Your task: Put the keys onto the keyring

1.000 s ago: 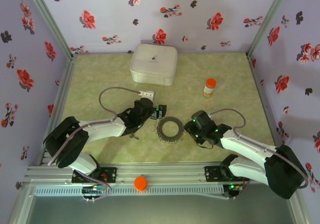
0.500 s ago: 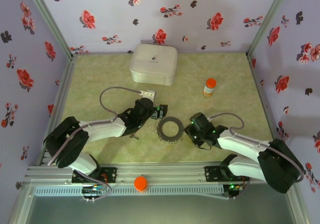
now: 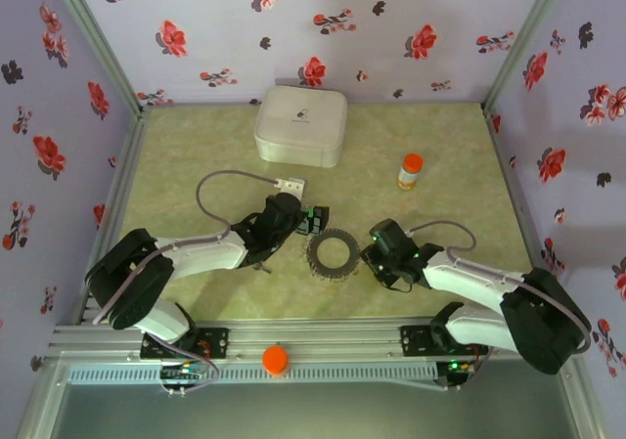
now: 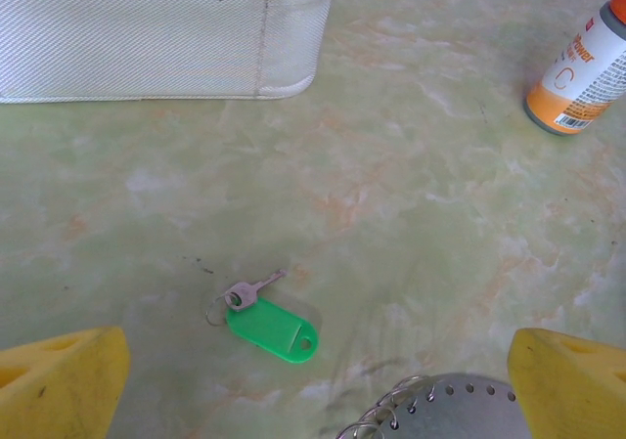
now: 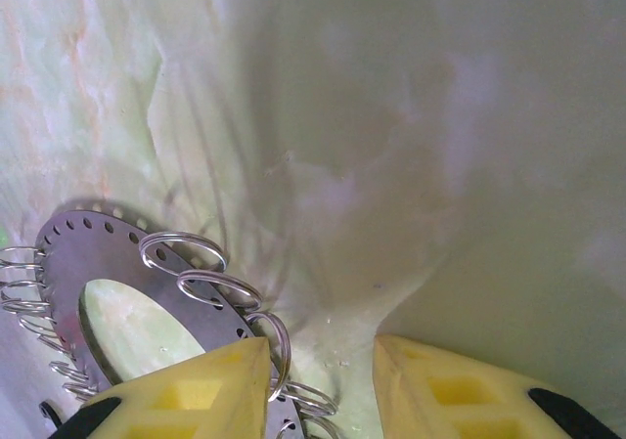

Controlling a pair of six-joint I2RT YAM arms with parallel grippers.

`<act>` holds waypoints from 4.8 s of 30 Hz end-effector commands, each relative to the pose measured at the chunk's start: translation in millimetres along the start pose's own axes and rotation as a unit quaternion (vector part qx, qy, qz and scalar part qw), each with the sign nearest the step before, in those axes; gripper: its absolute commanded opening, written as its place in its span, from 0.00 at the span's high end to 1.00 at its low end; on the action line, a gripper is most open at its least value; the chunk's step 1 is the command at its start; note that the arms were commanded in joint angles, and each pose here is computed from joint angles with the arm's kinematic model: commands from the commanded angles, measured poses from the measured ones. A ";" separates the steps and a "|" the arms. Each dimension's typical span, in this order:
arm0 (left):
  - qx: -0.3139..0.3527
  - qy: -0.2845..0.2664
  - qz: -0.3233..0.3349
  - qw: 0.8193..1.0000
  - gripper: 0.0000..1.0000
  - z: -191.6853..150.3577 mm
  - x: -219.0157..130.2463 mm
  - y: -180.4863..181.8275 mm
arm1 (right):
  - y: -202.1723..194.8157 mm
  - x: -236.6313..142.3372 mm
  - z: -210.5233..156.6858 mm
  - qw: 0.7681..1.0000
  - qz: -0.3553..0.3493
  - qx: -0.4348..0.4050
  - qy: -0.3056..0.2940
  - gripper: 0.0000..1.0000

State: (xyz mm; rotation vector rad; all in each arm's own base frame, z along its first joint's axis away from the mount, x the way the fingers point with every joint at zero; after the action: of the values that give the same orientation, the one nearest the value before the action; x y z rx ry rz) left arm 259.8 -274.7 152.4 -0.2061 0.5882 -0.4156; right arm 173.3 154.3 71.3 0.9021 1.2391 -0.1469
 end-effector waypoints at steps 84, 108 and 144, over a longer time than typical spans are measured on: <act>0.002 0.005 -0.023 1.000 0.00 -9.2 3.0 -14.1 | 7.4 0.4 2.5 0.998 0.044 0.035 0.008 0.65; -0.001 0.000 -0.026 1.000 0.00 -8.3 1.9 -14.6 | 8.1 7.3 4.8 0.998 0.049 0.042 -0.001 0.72; 0.003 -0.015 -0.033 0.999 0.00 -3.2 -3.9 -14.9 | 38.1 -13.0 18.0 0.996 0.059 -0.057 -0.020 1.00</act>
State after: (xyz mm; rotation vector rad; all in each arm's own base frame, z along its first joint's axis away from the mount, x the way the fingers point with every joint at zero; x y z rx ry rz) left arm 253.2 -287.0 146.8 -0.2181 0.5953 -0.4596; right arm 195.2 162.2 81.0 0.9639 1.1909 -0.0729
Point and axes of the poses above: each hand's point on the last joint's axis, 136 mm out from that joint toward the fingers, its own x axis out along the fingers, its own y axis along the line the jaws close on, z = x × y, the point moved 6 cm from there along -x, back along the fingers, and after that the axes turned 7 degrees about -x, right-handed, at the moved point
